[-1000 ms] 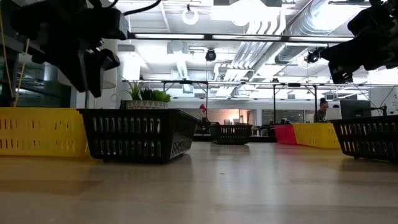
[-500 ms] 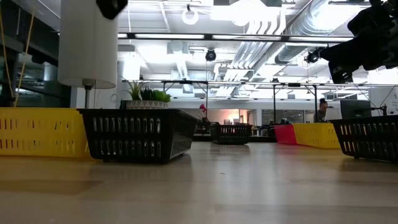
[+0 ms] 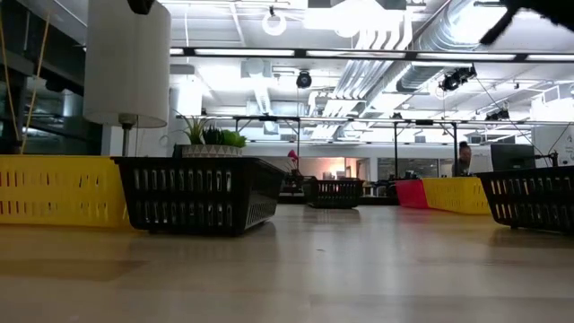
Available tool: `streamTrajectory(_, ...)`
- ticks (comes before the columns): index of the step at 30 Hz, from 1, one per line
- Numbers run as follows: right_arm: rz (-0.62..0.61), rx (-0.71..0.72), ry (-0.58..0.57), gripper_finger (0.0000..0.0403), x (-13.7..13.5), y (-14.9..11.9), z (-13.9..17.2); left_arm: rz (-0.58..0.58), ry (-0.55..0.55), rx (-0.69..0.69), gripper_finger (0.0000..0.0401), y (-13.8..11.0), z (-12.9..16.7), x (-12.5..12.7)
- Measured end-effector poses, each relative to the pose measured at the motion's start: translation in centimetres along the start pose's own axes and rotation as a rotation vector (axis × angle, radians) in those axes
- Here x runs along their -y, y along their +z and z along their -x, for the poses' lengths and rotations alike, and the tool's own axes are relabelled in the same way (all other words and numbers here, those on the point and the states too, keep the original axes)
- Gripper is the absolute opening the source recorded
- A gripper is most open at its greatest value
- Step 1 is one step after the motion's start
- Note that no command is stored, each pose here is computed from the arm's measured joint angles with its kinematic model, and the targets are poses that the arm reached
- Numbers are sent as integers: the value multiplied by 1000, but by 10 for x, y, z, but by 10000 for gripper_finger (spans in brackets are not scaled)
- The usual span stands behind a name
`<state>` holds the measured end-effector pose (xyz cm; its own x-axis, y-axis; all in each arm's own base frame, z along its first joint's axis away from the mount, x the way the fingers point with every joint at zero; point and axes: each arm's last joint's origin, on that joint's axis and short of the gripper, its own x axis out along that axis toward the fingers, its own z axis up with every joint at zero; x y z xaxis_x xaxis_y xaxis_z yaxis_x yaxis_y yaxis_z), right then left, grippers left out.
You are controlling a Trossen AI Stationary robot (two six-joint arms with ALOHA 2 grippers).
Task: Stack baskets by color
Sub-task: Stack the top yellow bin on the middle yellow bin
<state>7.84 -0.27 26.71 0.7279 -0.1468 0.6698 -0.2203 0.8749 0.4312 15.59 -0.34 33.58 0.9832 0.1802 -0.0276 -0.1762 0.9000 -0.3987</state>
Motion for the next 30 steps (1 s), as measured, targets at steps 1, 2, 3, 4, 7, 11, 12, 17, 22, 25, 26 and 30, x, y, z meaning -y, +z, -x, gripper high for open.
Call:
streamTrajectory(1,4,-36,-3,0,-3,2,-9,8,-4,13,190,-2,0,-1)
streamTrajectory(2,9,-81,-24,0,-5,1,-19,16,-6,19,190,-3,1,-2)
streamTrajectory(3,19,-135,-61,0,-6,0,-29,22,-3,19,190,-4,1,-2)
streamTrajectory(4,24,-185,-106,0,-7,-1,-40,25,-3,25,190,-3,2,-2)
streamTrajectory(7,30,-383,-321,1,-6,-7,-67,38,-14,46,190,-1,3,-2)
streamTrajectory(11,-6,-686,-742,18,8,-21,-79,31,-36,67,190,3,8,-1)
streamTrajectory(12,3,-759,-815,27,11,-26,-80,24,-35,67,190,3,9,-1)
streamTrajectory(17,50,-915,-1126,58,32,-44,-82,-8,-32,71,190,4,11,-2)
streamTrajectory(22,34,-939,-1297,59,48,-56,-82,-8,-30,70,190,3,11,-2)
streamTrajectory(25,57,-979,-1340,59,55,-62,-80,-12,-29,70,190,3,11,-2)
streamTrajectory(26,73,-994,-1355,59,57,-63,-79,-17,-29,70,190,3,11,-2)
streamTrajectory(30,87,-1036,-1380,59,62,-69,-78,-24,-29,70,190,3,11,-2)
